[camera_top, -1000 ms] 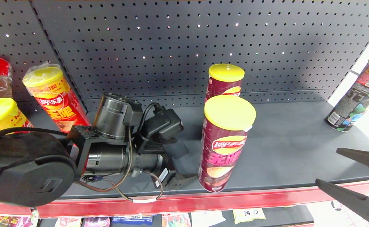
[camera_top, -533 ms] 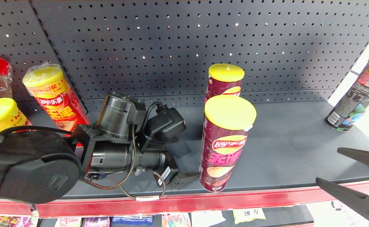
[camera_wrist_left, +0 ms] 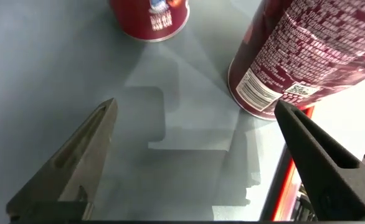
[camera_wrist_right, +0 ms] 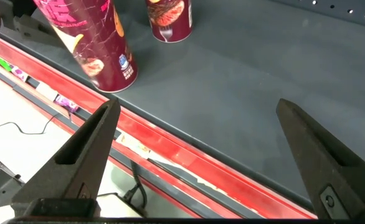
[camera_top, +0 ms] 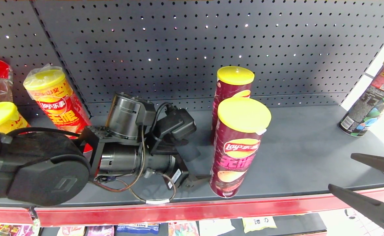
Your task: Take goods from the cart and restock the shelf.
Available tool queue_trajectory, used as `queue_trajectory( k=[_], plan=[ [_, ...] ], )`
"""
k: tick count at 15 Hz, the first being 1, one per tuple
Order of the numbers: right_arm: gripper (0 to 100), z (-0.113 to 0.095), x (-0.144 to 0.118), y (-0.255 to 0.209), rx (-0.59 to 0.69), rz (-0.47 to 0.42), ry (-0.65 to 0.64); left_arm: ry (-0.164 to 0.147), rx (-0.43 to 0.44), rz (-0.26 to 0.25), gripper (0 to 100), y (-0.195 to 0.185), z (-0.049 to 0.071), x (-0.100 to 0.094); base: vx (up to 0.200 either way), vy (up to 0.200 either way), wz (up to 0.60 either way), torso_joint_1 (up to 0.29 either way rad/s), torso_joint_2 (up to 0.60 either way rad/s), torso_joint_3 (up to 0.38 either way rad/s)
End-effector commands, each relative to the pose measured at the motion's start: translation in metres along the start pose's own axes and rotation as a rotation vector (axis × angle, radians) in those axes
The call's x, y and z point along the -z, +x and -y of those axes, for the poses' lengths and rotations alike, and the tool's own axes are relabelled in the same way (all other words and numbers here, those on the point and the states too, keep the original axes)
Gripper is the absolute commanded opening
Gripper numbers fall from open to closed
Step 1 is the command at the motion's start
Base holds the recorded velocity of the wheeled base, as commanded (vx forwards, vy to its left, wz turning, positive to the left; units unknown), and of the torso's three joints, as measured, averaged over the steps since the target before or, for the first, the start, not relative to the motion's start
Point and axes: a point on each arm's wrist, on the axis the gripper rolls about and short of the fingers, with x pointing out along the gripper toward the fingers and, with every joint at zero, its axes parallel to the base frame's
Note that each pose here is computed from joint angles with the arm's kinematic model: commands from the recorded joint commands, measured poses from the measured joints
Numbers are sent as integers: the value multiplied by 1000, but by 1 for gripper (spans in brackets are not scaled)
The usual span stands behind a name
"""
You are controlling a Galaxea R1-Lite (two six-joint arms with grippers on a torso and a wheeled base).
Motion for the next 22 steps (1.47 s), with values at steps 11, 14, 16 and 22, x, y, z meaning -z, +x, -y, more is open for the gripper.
queue_trajectory(
  k=[11,14,16,22],
  plan=[
    [100,0,0,0,-1,-2,0,9,11,11,100,4,2,-4,0,0,0,0,0,0],
    [100,0,0,0,-1,-2,0,9,11,11,100,3,2,-4,0,0,0,0,0,0],
    [100,0,0,0,-1,-2,0,10,6,16,100,-1,3,-5,0,0,0,0,0,0],
    [100,-4,17,-16,1,11,-1,4,-80,83,100,-121,49,37,0,0,0,0,0,0]
  ],
)
